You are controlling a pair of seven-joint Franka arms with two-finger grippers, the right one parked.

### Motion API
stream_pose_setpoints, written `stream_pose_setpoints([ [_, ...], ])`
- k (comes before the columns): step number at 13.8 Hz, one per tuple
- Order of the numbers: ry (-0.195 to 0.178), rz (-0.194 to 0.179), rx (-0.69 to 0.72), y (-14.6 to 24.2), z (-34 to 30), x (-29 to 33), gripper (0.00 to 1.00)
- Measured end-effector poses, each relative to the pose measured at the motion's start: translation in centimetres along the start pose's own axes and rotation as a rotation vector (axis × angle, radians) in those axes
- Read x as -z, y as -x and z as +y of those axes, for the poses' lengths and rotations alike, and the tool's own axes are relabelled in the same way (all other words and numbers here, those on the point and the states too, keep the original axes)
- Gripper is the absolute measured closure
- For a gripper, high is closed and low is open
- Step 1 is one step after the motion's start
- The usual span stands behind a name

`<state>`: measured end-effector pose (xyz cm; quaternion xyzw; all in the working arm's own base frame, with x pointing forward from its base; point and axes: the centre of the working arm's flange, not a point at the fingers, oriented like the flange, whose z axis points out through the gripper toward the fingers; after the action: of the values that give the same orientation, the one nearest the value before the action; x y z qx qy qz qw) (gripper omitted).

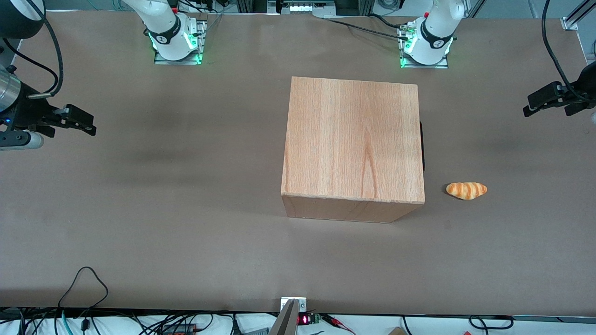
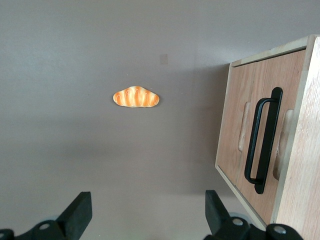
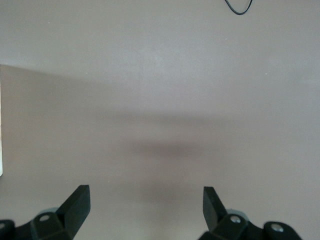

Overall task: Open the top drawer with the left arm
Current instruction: 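Move the left gripper down toward the drawer's black bar handle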

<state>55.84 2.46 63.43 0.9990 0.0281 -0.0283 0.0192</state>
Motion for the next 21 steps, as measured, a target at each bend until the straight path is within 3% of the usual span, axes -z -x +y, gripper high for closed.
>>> stream_pose_setpoints([
  [5, 0.000, -0.005, 0.000, 0.0, 0.0, -0.1, 0.00],
  [8, 0.001, -0.037, -0.003, -0.7, 0.2, -1.7, 0.00],
  [13, 0.004, -0.157, -0.035, -2.4, 2.0, -6.7, 0.00],
  [17, 0.000, -0.283, -0.116, -4.2, 7.0, -13.3, 0.00],
  [21, 0.078, -0.352, -0.125, -4.9, 8.6, -16.5, 0.00],
])
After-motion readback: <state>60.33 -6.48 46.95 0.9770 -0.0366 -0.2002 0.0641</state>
